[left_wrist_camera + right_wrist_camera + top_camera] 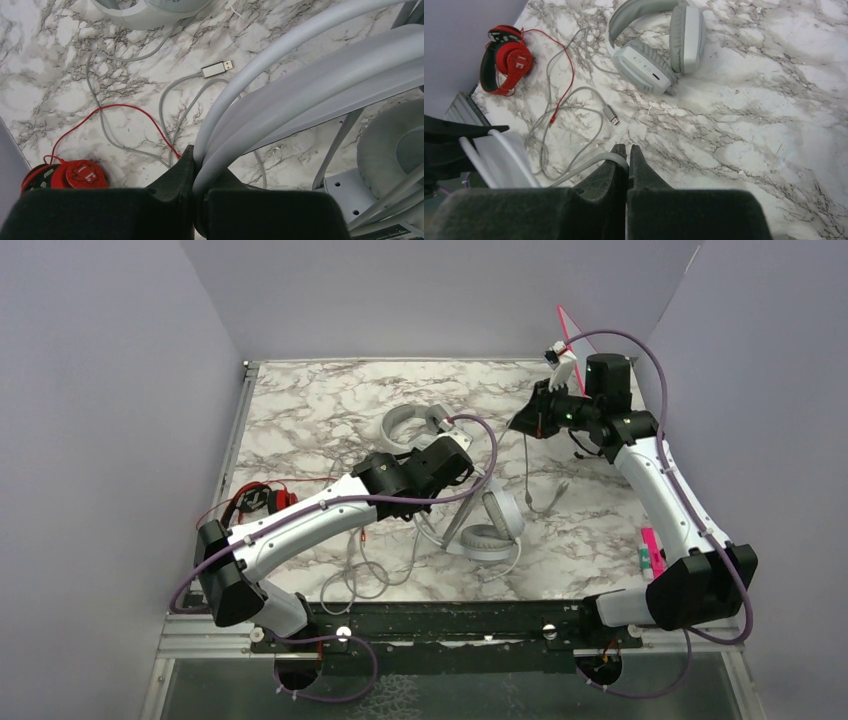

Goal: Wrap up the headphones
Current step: Wrap the headphones cable around the headphones.

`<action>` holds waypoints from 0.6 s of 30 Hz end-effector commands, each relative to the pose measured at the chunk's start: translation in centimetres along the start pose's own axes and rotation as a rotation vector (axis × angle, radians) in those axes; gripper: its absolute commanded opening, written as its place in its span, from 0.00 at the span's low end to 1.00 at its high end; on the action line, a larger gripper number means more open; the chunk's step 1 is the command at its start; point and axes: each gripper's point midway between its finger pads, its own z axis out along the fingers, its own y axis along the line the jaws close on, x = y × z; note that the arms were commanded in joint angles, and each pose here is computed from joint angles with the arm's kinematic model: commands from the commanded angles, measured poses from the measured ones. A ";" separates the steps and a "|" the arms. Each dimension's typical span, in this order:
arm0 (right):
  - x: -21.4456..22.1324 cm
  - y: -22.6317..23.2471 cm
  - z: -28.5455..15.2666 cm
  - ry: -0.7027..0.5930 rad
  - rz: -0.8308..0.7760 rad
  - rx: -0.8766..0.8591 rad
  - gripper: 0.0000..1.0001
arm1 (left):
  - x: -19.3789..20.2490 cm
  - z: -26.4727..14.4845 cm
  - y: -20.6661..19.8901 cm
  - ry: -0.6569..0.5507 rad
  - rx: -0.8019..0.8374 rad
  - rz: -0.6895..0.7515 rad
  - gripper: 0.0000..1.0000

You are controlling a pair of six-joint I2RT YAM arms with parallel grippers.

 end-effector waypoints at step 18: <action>-4.2 7.3 -6.5 -0.111 -0.034 -0.212 0.00 | 4.9 4.0 5.1 0.239 -0.237 0.012 0.00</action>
